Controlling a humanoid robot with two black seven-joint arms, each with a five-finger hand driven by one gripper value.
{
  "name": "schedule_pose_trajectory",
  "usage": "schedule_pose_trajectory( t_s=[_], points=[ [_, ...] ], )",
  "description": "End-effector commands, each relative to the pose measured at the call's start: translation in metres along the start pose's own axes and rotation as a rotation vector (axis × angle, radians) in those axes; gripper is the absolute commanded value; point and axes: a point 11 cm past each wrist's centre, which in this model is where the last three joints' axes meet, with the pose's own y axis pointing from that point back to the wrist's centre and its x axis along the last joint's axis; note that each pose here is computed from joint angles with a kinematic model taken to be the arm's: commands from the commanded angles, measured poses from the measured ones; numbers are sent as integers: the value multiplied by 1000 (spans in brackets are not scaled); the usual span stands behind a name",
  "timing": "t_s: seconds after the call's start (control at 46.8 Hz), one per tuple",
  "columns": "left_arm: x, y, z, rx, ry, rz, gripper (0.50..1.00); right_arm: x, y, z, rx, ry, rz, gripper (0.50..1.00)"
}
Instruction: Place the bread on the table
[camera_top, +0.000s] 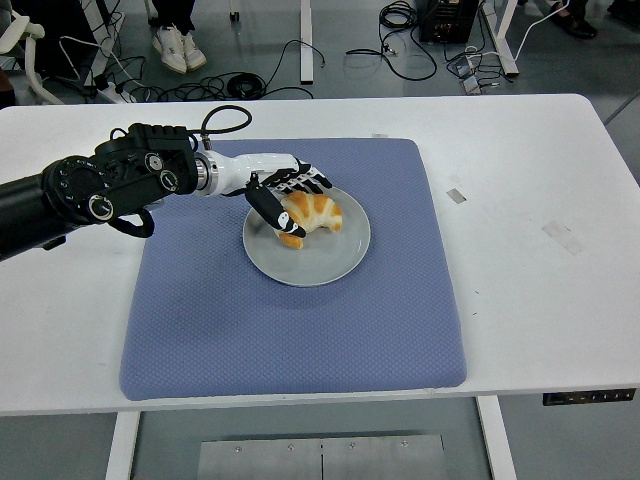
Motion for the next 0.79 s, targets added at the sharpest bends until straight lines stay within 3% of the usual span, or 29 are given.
schedule_pose_trajectory(
  t_s=[0.0,0.299,0.598,0.769],
  points=[
    [0,0,-1,2,0,1,851,0,0,0,0,0,-1,1000],
    [3,2,-1,3,0,3,748,0,0,0,0,0,-1,1000],
    [5,4,-2,5,0,7,704,0,0,0,0,0,1,1000],
    [3,4,-3,6,2,1,643,0,0,0,0,0,0,1000]
  ],
)
